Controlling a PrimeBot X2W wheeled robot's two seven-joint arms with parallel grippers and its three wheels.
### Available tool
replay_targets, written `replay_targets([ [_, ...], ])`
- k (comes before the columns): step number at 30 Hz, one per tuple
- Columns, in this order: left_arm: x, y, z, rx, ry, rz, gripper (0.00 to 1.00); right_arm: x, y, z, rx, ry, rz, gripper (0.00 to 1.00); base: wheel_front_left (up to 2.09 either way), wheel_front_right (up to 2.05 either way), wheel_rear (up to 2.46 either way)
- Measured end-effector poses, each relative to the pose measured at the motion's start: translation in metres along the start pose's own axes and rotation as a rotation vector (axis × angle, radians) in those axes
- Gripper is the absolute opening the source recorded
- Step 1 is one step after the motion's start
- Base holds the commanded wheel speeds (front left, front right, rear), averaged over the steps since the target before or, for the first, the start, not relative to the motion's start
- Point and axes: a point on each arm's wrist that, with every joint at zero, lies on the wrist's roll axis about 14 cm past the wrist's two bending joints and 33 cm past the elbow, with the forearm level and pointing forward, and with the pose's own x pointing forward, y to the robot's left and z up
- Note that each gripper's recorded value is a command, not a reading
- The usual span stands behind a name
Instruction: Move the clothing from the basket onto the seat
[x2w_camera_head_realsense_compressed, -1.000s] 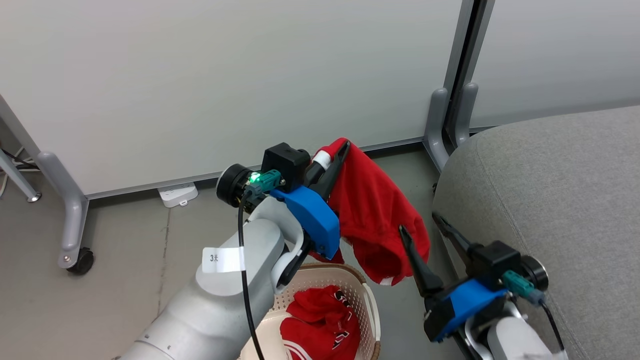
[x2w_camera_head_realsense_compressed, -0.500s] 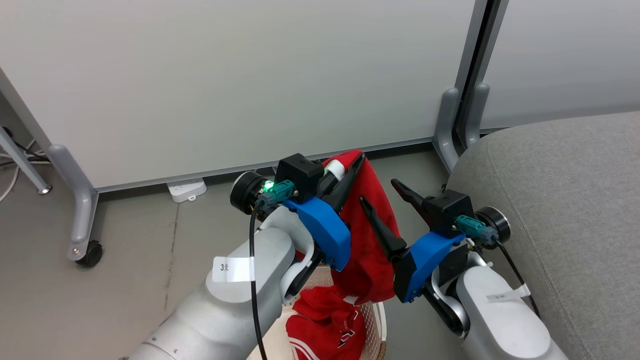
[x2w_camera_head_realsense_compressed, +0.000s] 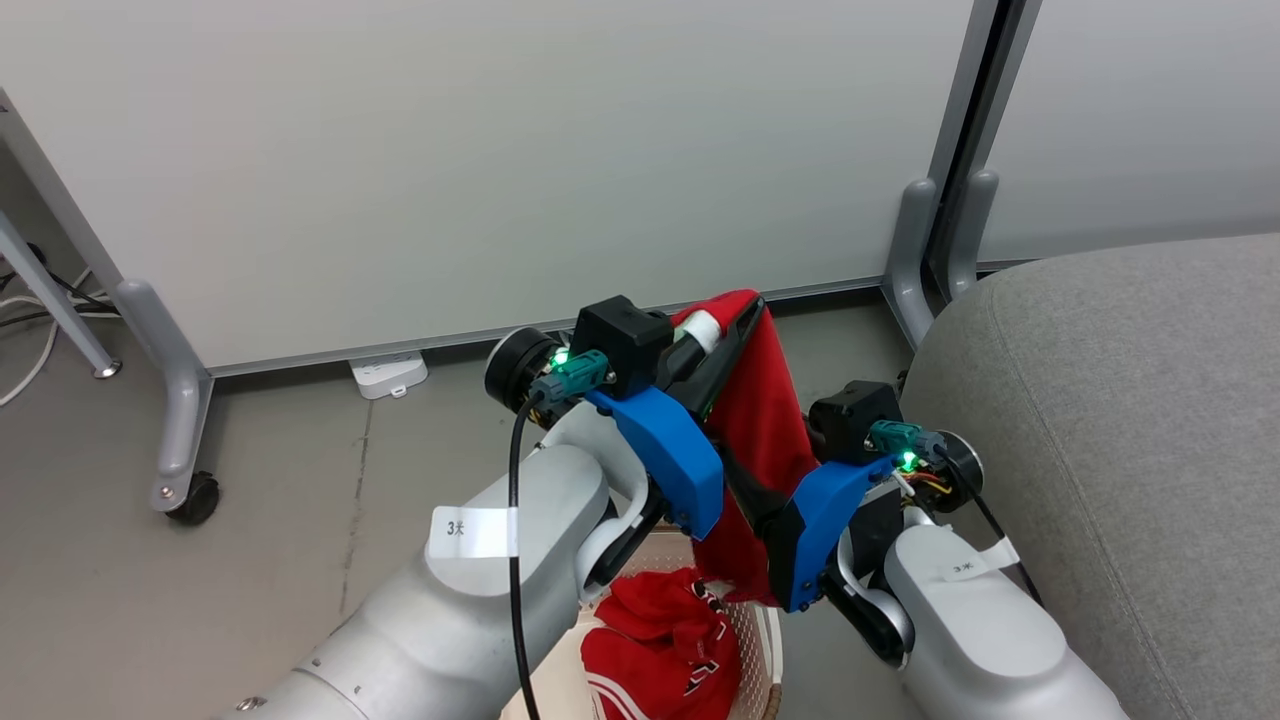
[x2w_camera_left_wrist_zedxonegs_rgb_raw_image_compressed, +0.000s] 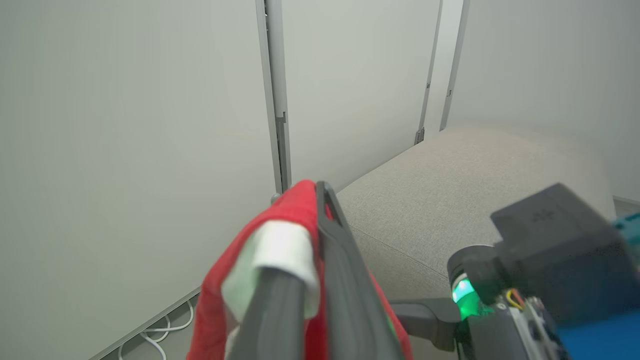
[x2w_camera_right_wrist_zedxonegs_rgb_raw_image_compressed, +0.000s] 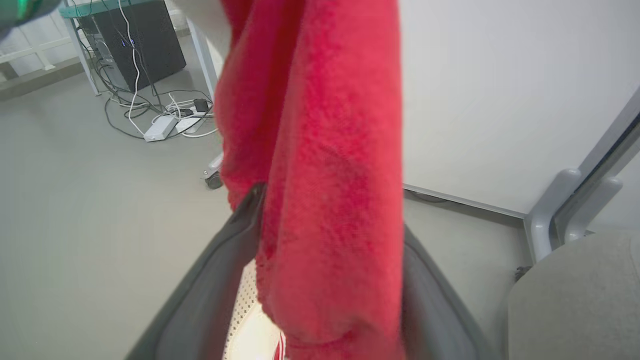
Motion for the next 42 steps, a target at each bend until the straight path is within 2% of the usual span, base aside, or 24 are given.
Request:
replay_targets([
  [5, 0.0004, -0.0023, 0.0013, -0.002, -0.002, -0.008, 0.00, -0.0005, 0.0061, -0.0110, 0.022, 0.028, 0.018, 1.00, 0.00, 0.00, 0.00],
  [6, 0.0006, -0.0029, 0.0014, -0.001, -0.002, -0.010, 0.00, -0.0006, 0.0071, -0.0115, 0.026, 0.029, 0.022, 0.93, 0.00, 0.00, 0.00],
  [8, 0.0011, -0.0046, 0.0013, 0.000, -0.001, -0.015, 0.00, 0.0002, 0.0072, -0.0085, 0.029, 0.020, 0.024, 0.00, 0.00, 0.00, 0.00],
  [37, 0.0024, -0.0047, -0.0025, -0.009, 0.009, -0.011, 0.02, 0.0015, 0.0017, -0.0083, 0.026, -0.002, 0.020, 0.00, 0.00, 0.00, 0.00],
  [38, 0.0022, -0.0040, -0.0035, -0.011, 0.010, -0.006, 0.44, 0.0015, 0.0019, -0.0091, 0.026, -0.001, 0.021, 0.00, 0.00, 0.00, 0.00],
  [39, 0.0019, -0.0029, -0.0041, -0.013, 0.011, 0.000, 1.00, 0.0016, 0.0020, -0.0094, 0.026, -0.001, 0.021, 0.00, 0.00, 0.00, 0.00],
  [42, 0.0012, 0.0008, -0.0040, -0.025, 0.002, 0.019, 1.00, 0.0026, 0.0012, -0.0077, 0.031, -0.008, 0.020, 0.00, 0.00, 0.00, 0.00],
])
